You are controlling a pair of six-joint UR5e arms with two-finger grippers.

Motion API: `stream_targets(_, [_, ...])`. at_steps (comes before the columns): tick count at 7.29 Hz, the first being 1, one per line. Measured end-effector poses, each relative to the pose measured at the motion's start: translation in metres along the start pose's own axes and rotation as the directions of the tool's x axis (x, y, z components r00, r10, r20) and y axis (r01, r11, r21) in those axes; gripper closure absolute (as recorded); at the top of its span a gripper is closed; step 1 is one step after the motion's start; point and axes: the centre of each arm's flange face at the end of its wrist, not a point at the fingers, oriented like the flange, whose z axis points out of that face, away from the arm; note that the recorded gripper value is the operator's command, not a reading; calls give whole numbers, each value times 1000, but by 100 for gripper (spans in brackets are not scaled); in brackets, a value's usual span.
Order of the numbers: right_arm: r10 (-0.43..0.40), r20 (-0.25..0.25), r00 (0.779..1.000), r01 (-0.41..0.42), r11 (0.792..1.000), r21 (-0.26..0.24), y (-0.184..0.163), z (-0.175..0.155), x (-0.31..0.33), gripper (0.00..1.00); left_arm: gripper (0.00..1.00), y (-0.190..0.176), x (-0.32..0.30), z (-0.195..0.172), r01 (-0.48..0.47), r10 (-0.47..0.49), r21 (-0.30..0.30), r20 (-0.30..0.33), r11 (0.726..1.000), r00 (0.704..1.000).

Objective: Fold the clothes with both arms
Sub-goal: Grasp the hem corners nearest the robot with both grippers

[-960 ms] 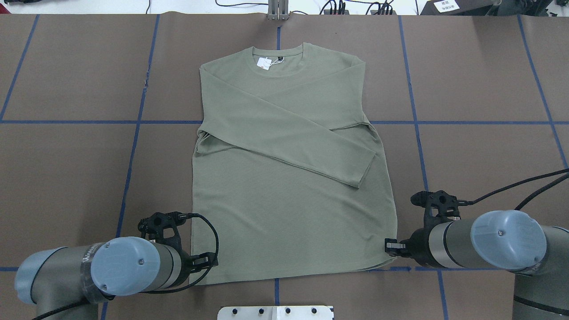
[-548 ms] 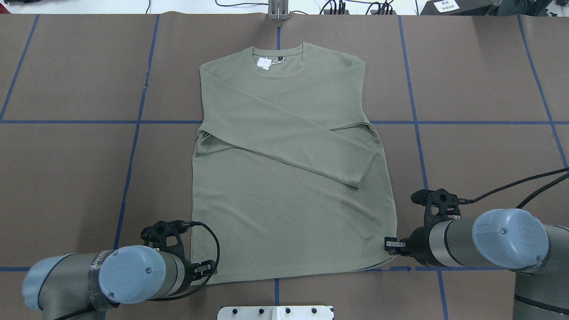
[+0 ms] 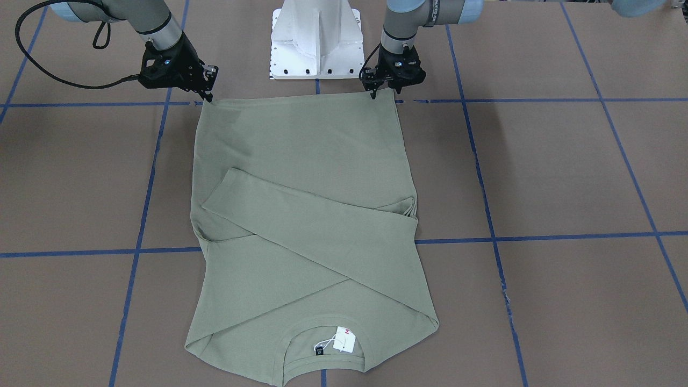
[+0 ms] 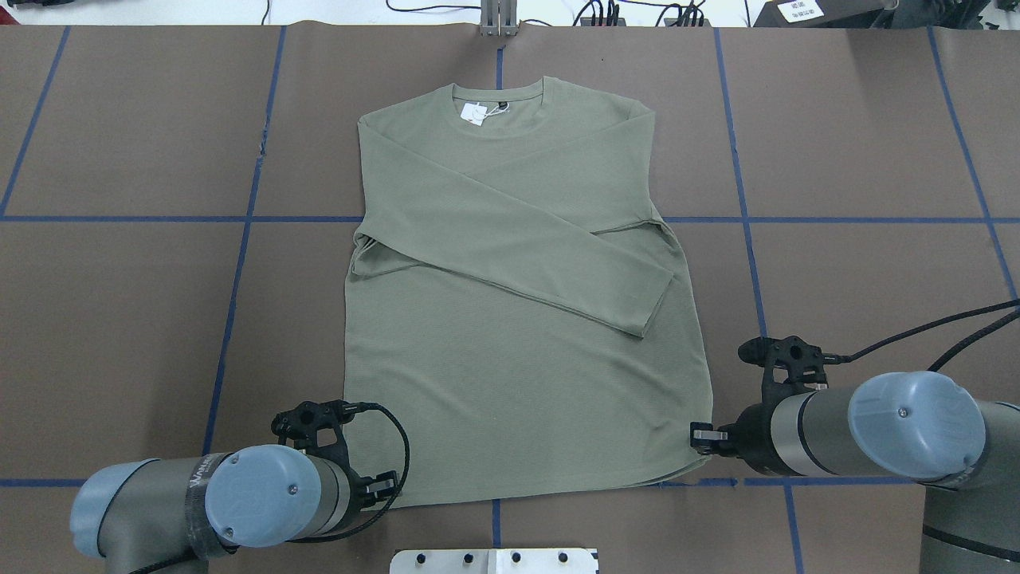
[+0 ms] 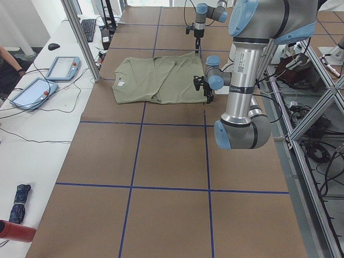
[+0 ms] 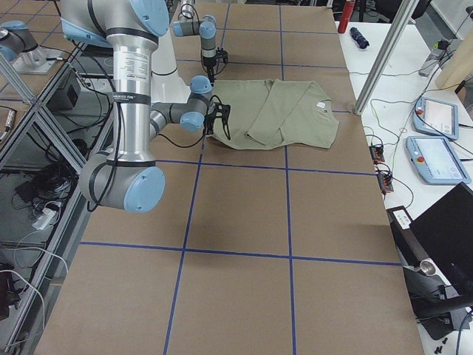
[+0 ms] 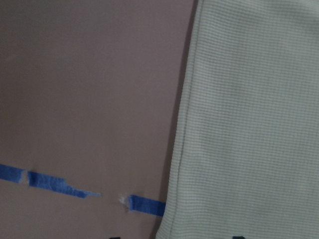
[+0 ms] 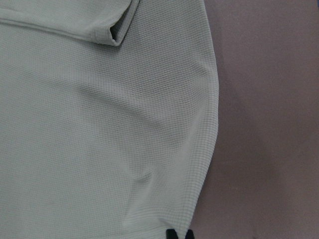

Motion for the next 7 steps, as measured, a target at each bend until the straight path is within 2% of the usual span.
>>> stream_targets(4, [25, 7, 1000, -25, 999, -24, -13, -9, 5, 100, 53, -2, 2, -6, 2, -2, 3, -7, 1000, 1000])
stream_targets(5, [25, 6, 1000, -25, 999, -25, -13, -9, 5, 100, 68, -2, 2, -8, 3, -3, 3, -4, 1000, 1000])
stream_targets(6, [25, 5, 1000, -25, 999, -26, -13, -9, 5, 100, 97, -2, 1, -10, 3, -3, 3, 1, 1000, 1000])
stream_targets(7, [25, 5, 1000, -25, 999, -25, -14, -9, 6, 100, 100, -2, 0, -10, 4, -4, 4, 10, 1000, 1000])
